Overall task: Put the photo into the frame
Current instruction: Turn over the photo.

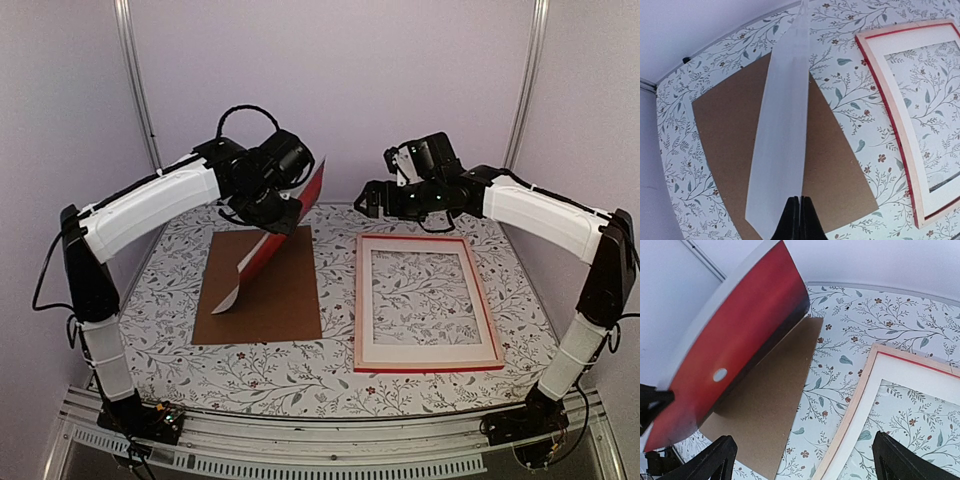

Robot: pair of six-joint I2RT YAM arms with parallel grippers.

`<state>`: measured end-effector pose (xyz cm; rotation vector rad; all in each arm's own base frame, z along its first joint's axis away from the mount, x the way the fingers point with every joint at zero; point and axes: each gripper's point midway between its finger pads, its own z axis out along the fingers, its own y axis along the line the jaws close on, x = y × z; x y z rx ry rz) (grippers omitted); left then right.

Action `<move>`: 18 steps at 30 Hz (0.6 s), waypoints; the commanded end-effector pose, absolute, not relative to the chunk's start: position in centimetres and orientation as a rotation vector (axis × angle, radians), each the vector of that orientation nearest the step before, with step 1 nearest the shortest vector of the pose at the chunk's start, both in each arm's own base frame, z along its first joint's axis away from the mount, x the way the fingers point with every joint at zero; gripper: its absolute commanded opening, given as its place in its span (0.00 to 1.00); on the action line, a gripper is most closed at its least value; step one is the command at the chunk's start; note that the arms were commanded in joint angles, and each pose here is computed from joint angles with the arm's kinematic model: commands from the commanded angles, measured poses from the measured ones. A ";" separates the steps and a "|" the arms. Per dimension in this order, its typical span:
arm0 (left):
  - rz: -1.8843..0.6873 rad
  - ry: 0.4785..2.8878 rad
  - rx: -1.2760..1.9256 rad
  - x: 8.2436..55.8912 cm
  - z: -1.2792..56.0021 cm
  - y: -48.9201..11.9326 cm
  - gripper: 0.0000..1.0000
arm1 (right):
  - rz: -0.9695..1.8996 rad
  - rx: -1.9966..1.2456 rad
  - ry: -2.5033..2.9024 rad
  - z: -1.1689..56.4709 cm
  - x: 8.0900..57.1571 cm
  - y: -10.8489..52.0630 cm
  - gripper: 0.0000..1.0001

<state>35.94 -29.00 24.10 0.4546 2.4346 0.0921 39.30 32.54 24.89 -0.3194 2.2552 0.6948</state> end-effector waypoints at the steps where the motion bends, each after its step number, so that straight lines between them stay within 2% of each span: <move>1: -0.070 2.449 0.569 35.7 20.9 -34.7 0.00 | 0.779 -0.283 2.223 26.7 38.8 32.3 0.99; 9: -0.146 2.494 0.606 34.9 16.6 -38.5 0.00 | 0.837 -0.209 2.260 24.7 39.7 31.4 0.99; 18: -0.275 2.473 0.539 33.6 14.4 -40.2 0.00 | 0.892 -0.096 2.309 21.0 41.1 31.5 0.99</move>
